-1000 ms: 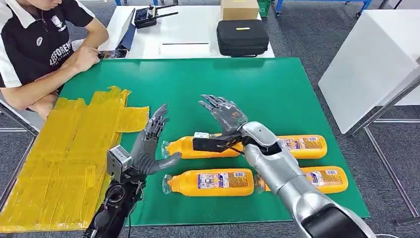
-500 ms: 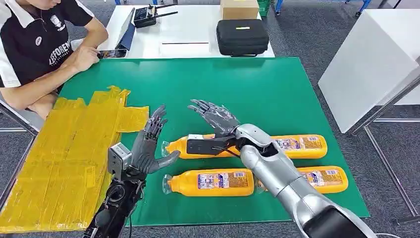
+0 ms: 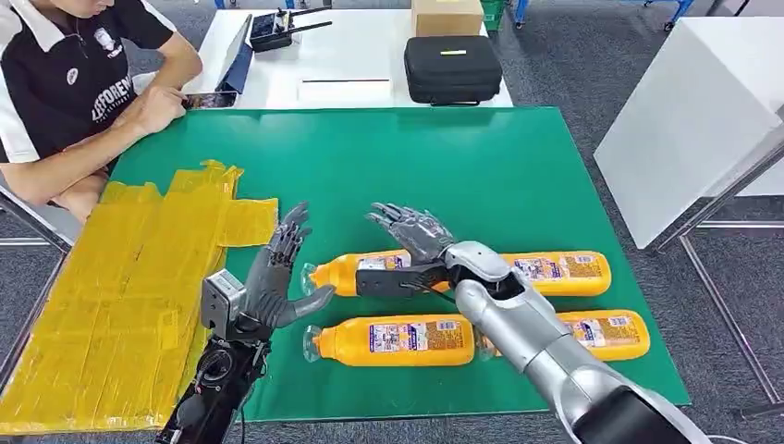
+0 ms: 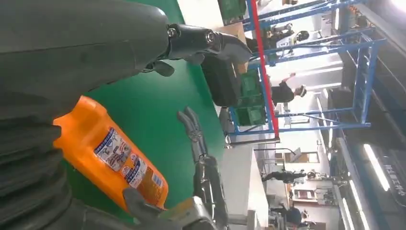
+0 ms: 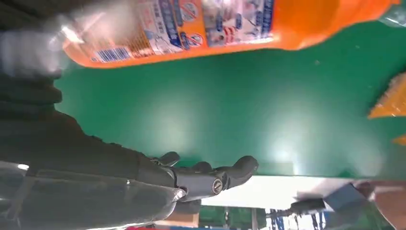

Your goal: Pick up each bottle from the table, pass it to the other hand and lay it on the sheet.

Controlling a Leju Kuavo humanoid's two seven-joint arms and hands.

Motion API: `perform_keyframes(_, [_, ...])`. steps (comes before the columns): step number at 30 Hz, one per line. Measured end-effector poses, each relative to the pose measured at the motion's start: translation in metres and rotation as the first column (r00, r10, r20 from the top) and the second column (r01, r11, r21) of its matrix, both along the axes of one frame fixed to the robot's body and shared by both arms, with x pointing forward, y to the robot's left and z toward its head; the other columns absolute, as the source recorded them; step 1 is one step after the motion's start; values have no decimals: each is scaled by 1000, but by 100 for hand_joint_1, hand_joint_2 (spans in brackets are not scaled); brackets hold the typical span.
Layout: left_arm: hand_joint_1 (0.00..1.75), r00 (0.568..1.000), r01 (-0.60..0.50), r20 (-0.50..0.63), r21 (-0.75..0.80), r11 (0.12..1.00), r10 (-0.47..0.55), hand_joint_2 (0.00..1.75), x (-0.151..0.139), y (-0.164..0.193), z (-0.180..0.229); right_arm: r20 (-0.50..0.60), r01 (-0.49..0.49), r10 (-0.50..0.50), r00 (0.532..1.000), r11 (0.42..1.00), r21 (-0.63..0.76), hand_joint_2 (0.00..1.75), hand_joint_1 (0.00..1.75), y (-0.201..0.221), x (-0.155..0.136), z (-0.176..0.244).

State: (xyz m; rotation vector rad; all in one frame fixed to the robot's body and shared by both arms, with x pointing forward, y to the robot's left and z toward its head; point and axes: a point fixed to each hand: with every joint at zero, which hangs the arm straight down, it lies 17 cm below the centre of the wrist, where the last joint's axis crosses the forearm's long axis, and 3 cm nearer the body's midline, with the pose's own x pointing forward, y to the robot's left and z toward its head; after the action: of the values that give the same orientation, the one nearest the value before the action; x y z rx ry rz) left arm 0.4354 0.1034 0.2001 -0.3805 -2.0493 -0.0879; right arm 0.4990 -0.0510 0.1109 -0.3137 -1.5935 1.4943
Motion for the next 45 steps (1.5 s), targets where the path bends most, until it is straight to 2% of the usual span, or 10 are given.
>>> perform_keyframes(8, [0,1000,-4,-4,0,1000,4,175,1,2,-1,-37,18,-20,999,999,-47,175,0,-7,4,-16])
perform_keyframes(27, [0,1000,-5,-23,-9,1000,4,175,14,0,-1,-193,104,-146,970,972,-210,175,0,-33,13,-84])
perform_keyframes(42, [0,999,-8,-38,-14,1000,8,175,17,0,-5,-216,117,-172,961,963,-243,175,2,-41,14,-93])
perform_keyframes(43, [0,999,-9,-39,-16,1000,8,175,18,0,-5,-219,117,-174,960,961,-251,175,143,-41,14,-94])
perform_keyframes(44, [0,999,-9,-39,-18,1000,9,175,18,0,-5,-221,120,-179,959,959,-258,175,166,-43,15,-94])
perform_keyframes(45, [0,999,-10,-39,-18,1000,9,175,19,0,-4,-222,123,-185,957,956,-266,175,171,-44,15,-95])
